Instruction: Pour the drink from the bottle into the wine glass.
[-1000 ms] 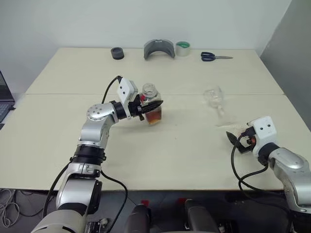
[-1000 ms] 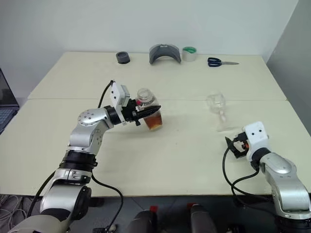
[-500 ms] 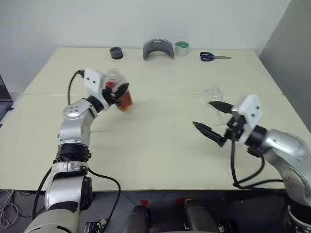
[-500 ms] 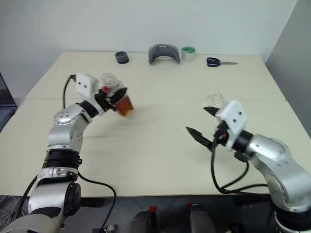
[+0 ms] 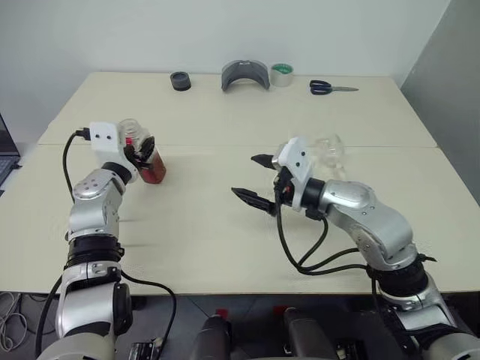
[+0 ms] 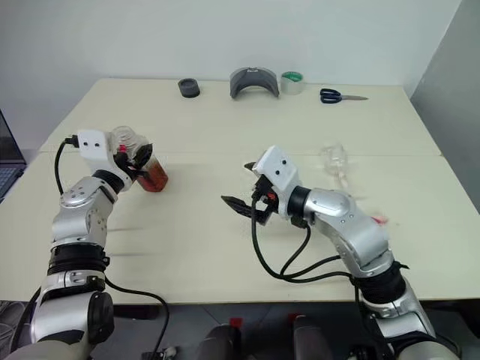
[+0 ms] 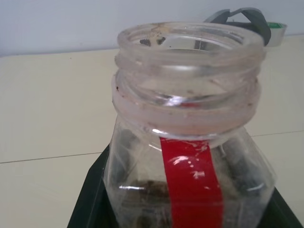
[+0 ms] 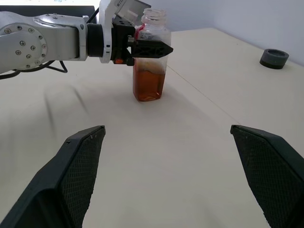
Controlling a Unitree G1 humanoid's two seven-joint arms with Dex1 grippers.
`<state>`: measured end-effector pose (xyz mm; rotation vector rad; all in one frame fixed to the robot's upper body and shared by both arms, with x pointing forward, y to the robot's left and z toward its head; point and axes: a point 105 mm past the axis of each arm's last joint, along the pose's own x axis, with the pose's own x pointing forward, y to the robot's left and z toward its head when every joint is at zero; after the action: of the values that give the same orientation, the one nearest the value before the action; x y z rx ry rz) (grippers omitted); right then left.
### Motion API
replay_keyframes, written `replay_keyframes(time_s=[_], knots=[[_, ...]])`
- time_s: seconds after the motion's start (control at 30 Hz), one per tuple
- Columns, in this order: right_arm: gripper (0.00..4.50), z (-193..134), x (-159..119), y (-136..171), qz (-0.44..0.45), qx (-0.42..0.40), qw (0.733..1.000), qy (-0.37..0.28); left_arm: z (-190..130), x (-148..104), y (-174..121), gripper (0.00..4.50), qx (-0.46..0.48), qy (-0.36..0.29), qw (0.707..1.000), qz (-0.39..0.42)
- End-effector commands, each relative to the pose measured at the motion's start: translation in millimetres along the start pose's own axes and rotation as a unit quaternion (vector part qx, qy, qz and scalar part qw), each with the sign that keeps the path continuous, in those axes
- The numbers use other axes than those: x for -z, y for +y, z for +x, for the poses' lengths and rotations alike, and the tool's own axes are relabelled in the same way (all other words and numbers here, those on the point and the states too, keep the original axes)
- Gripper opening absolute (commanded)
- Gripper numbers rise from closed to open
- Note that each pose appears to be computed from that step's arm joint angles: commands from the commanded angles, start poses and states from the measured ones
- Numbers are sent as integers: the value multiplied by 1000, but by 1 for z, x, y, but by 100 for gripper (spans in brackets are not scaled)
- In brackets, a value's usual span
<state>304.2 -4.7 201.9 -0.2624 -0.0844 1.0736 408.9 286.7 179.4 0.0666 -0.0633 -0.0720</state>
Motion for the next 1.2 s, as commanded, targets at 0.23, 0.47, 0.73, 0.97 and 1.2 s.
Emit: replay_keyframes(time_s=[0.23,0.47,0.73,0.97,1.2], knots=[[450,9,-17,4,-21,-8,999,-31,-8,-2,-1,169,7,-15,1000,15],[450,10,-17,6,-21,-11,999,-32,-11,5,-2,389,18,-11,1000,8],[450,10,-16,9,-20,-16,999,-29,-14,11,-2,447,18,-10,999,26],[450,10,-14,7,-32,-13,999,-25,-21,20,6,447,-3,-14,999,32],[450,2,-13,3,-38,-3,999,-21,-32,34,7,447,-15,-10,999,46]])
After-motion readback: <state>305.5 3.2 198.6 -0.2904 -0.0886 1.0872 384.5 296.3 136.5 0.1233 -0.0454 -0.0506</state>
